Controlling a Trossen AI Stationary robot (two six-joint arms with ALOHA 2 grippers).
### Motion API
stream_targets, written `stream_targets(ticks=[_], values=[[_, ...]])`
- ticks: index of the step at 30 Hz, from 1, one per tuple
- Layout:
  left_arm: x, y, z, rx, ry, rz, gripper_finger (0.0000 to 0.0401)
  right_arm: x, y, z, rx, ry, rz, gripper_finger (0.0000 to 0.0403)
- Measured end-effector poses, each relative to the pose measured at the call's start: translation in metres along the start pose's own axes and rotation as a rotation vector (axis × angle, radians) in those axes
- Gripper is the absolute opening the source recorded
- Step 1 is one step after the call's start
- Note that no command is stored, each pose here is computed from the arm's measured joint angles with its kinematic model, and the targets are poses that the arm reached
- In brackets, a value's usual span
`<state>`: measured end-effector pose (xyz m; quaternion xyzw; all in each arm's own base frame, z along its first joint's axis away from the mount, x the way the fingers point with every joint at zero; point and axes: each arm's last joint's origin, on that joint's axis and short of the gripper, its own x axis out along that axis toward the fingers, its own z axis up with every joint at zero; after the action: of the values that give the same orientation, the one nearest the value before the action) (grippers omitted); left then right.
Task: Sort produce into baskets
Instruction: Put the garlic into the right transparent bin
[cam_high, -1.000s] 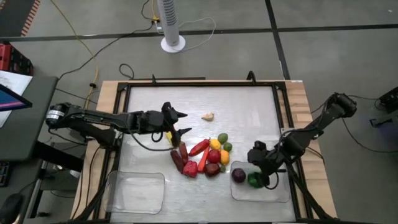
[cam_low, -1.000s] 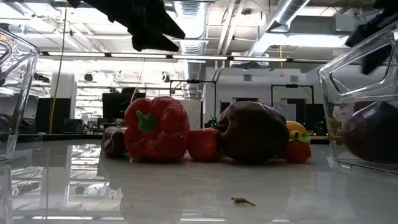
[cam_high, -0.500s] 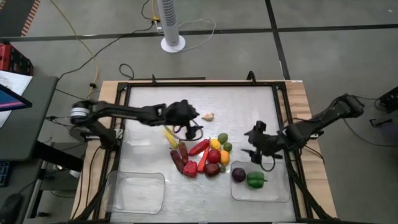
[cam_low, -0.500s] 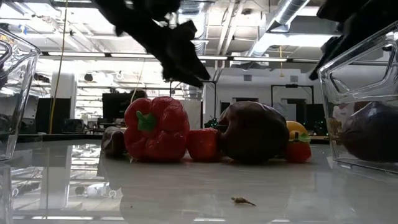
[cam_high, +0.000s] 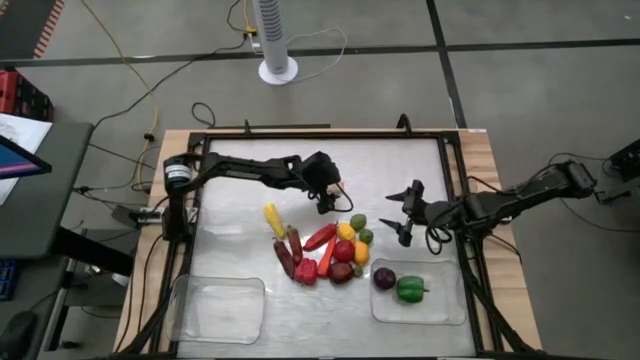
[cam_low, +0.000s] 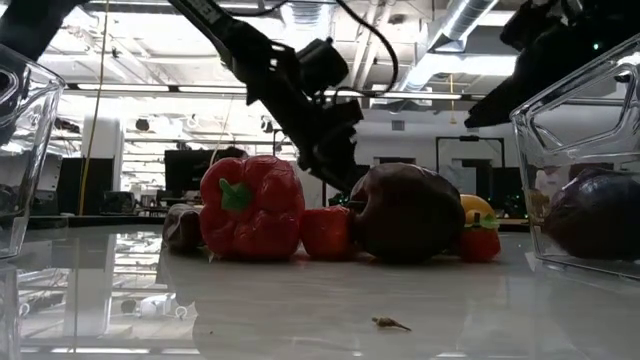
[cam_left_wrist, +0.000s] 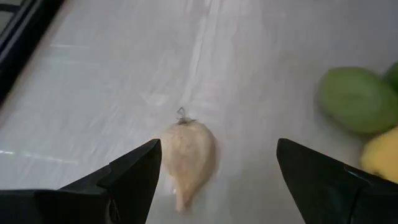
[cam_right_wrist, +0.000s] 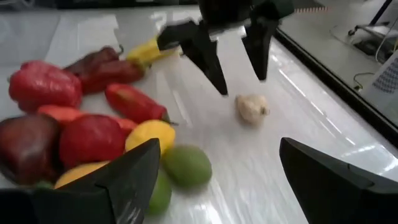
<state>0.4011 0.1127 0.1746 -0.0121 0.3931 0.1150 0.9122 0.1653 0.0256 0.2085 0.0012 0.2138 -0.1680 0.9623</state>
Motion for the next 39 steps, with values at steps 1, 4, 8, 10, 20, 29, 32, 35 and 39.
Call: stream_targets(ticks=[1, 4, 8, 10, 20, 29, 32, 35, 39], values=[[0.004, 0.001, -0.001, 0.001, 0.005, 0.009, 0.0307, 0.001, 0.0, -0.004, -0.005, 0.009, 0.001, 0.0352], [0.013, 0.006, -0.006, -0.003, 0.011, 0.033, 0.0307, 0.002, -0.001, -0.007, 0.003, 0.014, 0.018, 0.0348], [0.023, 0.008, -0.009, -0.008, -0.005, 0.041, 0.0307, 0.001, 0.001, -0.007, 0.004, 0.01, 0.032, 0.0344], [0.027, 0.009, -0.01, -0.009, -0.009, 0.044, 0.0307, 0.001, 0.001, -0.008, 0.0, 0.013, 0.038, 0.0342], [0.023, 0.007, -0.008, 0.0, -0.016, 0.041, 0.0307, 0.0, 0.003, -0.008, 0.019, 0.018, 0.045, 0.0337], [-0.039, -0.004, 0.024, 0.114, -0.179, 0.153, 0.0306, 0.0, 0.003, -0.009, 0.019, 0.024, 0.042, 0.0337], [-0.051, -0.014, 0.016, 0.128, -0.206, 0.141, 0.0306, 0.0, 0.001, -0.009, -0.003, 0.023, 0.027, 0.0337], [-0.059, -0.026, -0.01, 0.14, -0.197, 0.188, 0.0306, 0.004, -0.002, -0.008, -0.004, 0.021, -0.002, 0.0337], [-0.077, -0.043, -0.049, 0.064, -0.269, 0.205, 0.0306, 0.015, -0.01, -0.004, 0.024, 0.007, -0.058, 0.0337]])
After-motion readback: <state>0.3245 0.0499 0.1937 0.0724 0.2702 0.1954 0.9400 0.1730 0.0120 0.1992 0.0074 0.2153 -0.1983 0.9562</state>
